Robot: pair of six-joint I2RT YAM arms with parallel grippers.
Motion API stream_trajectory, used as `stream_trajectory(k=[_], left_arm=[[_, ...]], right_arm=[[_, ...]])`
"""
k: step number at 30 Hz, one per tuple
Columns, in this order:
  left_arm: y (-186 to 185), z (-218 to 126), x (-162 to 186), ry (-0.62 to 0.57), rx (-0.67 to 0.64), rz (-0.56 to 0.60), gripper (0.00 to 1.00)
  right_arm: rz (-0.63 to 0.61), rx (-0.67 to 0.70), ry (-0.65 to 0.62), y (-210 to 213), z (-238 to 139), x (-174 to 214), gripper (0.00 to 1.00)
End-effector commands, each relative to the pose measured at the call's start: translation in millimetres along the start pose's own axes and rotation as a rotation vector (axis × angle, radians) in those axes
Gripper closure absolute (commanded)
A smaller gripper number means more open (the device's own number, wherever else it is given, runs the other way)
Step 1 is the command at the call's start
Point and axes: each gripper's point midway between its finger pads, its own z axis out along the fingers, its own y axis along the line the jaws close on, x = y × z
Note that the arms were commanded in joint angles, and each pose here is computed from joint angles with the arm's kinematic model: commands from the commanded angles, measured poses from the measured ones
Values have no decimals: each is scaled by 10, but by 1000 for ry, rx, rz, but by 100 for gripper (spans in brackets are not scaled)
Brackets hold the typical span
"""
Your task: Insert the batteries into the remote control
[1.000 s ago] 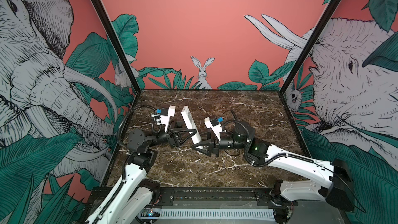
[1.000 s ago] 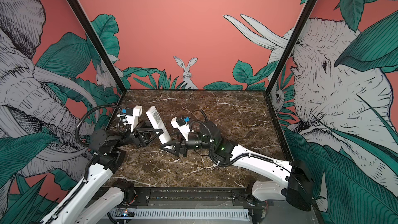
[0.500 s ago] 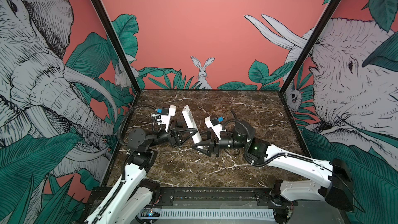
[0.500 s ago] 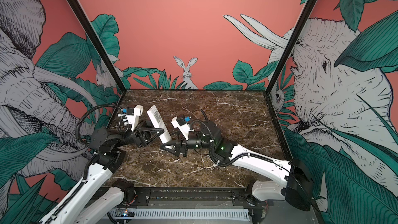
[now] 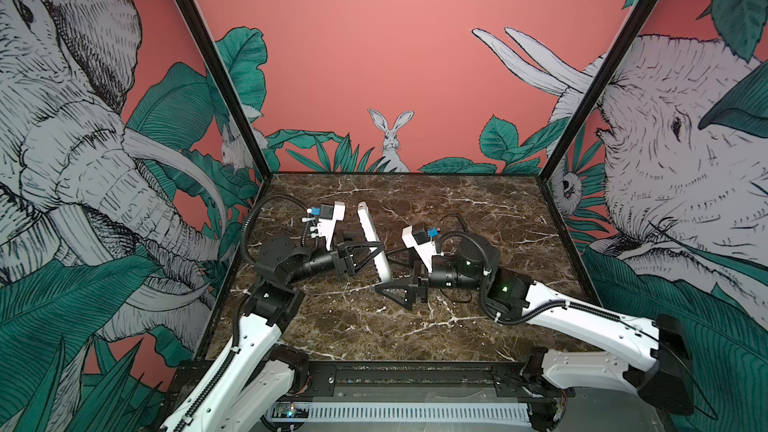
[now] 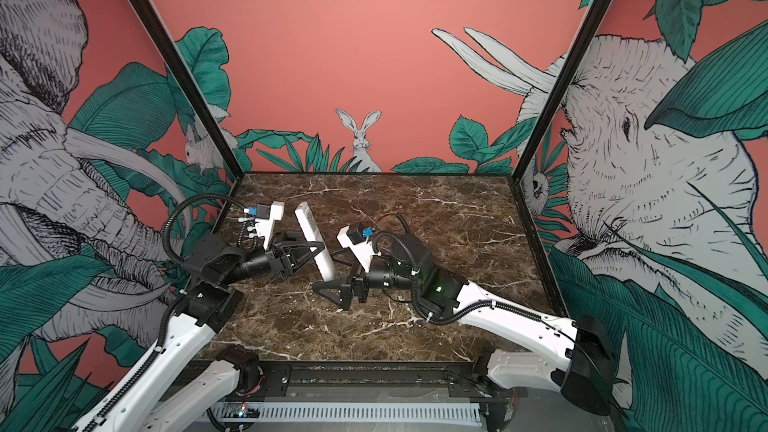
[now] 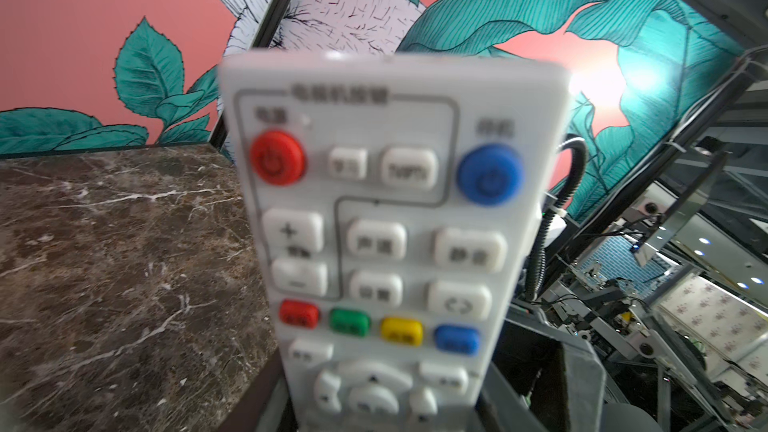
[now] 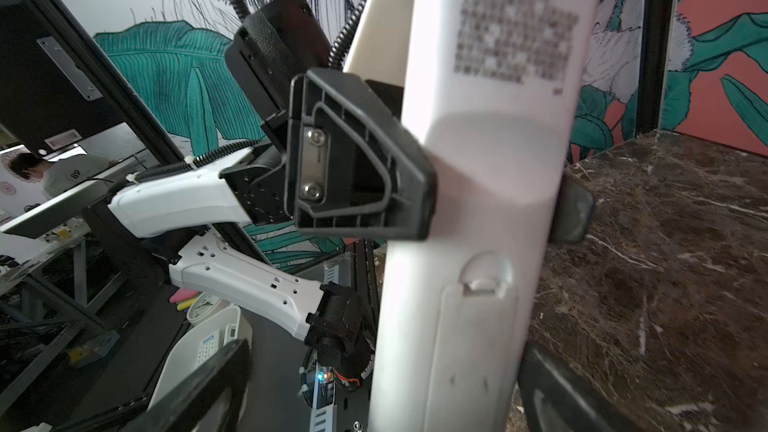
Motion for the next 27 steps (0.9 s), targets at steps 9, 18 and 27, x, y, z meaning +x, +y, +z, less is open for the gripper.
stream_trajectory(k=[9, 18, 27], left_arm=[[979, -132, 285, 165, -501, -15, 87], [1622, -341, 688, 319, -775, -108, 85], [1976, -581, 942, 396, -969, -152, 84]], right_arm=[[-95, 357, 45, -478, -416, 137, 1], [-96, 575, 135, -813, -661, 359, 1], [-84, 716, 222, -1013, -829, 512, 1]])
